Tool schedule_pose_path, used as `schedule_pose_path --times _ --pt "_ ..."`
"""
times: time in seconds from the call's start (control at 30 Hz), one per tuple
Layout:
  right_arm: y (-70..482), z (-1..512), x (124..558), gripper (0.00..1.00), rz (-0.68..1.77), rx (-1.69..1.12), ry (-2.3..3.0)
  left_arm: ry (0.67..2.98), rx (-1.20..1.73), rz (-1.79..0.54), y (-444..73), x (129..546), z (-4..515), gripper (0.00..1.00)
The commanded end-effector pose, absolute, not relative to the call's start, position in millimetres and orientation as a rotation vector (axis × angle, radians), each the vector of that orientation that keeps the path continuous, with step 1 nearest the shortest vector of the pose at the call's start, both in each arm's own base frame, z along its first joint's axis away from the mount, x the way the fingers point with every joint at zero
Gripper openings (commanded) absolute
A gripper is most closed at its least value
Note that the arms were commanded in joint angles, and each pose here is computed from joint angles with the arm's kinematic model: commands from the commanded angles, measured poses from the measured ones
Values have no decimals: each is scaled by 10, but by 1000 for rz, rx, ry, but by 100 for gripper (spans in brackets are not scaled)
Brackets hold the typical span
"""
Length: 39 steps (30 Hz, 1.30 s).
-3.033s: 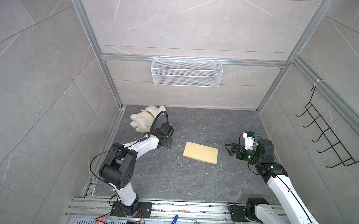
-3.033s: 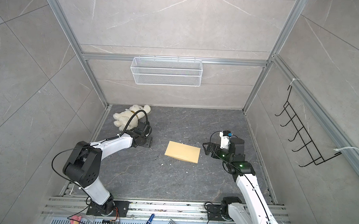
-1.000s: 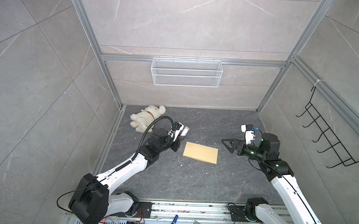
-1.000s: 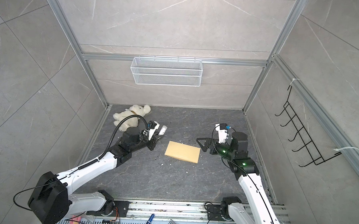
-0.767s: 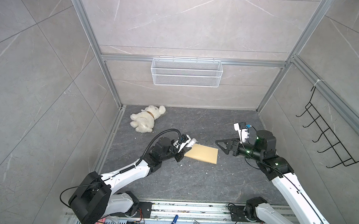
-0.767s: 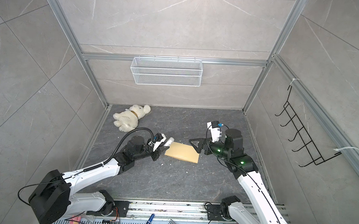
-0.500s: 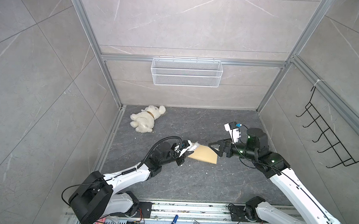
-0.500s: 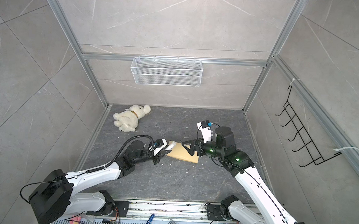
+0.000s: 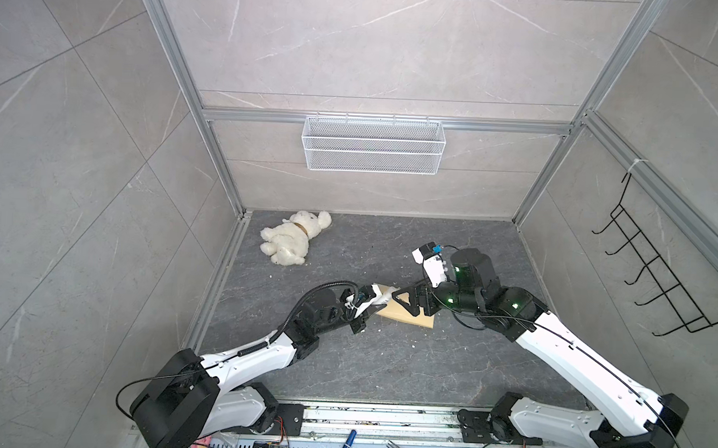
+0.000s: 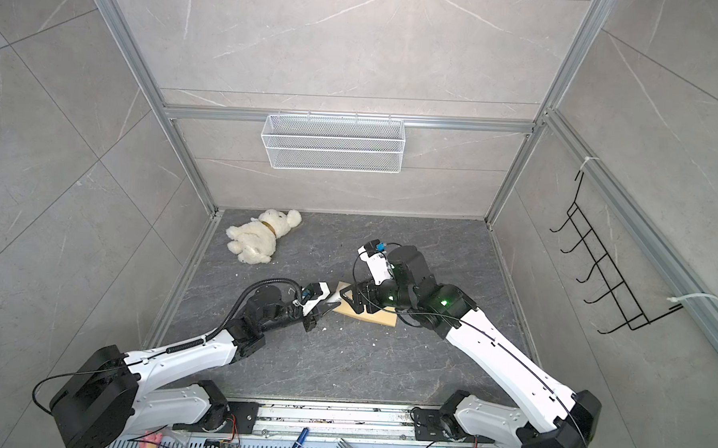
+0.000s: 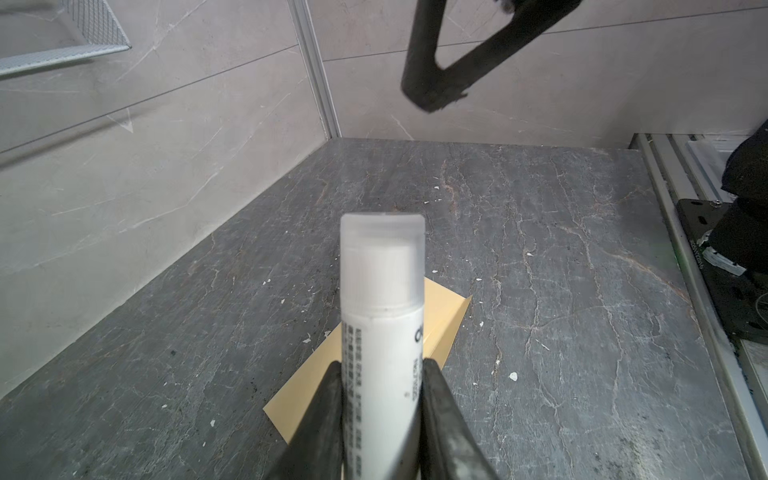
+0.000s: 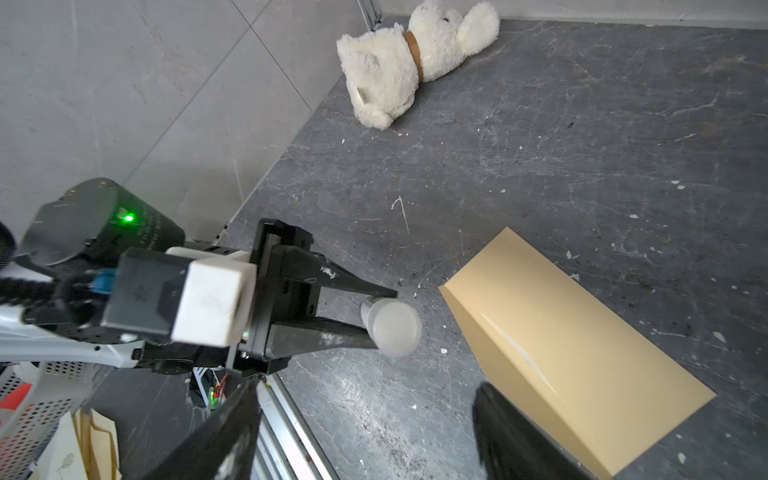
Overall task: Place the letter into the envelope and seal it
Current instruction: 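Carry the glue stick over the envelope with left gripper while right gripper approaches, then grasp the glue stick cap with the right gripper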
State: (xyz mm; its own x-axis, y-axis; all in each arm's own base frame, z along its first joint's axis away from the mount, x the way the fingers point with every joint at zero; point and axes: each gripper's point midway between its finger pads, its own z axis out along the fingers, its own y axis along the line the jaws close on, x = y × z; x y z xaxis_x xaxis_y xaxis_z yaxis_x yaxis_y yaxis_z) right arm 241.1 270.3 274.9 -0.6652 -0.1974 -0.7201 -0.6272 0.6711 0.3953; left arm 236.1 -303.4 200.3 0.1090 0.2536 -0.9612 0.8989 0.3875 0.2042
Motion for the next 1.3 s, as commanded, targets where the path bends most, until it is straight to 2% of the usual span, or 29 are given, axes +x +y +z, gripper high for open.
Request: schedule_pose_path --times 0.0,0.1,0.43,0.57,0.83,0.9,0.97,1.07,1.13,1.27 --pt "2766 2711 2476 73 794 -643 2255 1289 1128 -674 -3074 2282 2261 0" --pt "2843 2677 2506 68 789 -648 2263 1280 1136 -678 -3083 2271 2267 0" --pt "2931 2496 2588 41 781 -620 2337 1266 1143 -680 -3074 2243 2280 0" --pt "2981 2461 2551 35 817 -638 2351 1269 1141 -678 -3077 2253 2283 0" --pt "3002 2389 2560 10 812 -652 2368 1285 1147 -685 -3104 2274 2248 0" --pt "3007 2370 2563 6 811 -658 2372 1296 1148 -691 -3112 2281 2243 8" --pt "3015 2364 2556 4 815 -666 2371 1304 1145 -698 -3121 2288 2257 26" --pt "3043 2388 2546 2 837 -677 2358 1311 1145 -707 -3132 2290 2270 44" --pt "3061 2411 2544 2 851 -682 2351 1314 1148 -712 -3138 2289 2270 47" --pt "3073 2400 2538 2 855 -690 2353 1317 1145 -717 -3156 2302 2272 45"
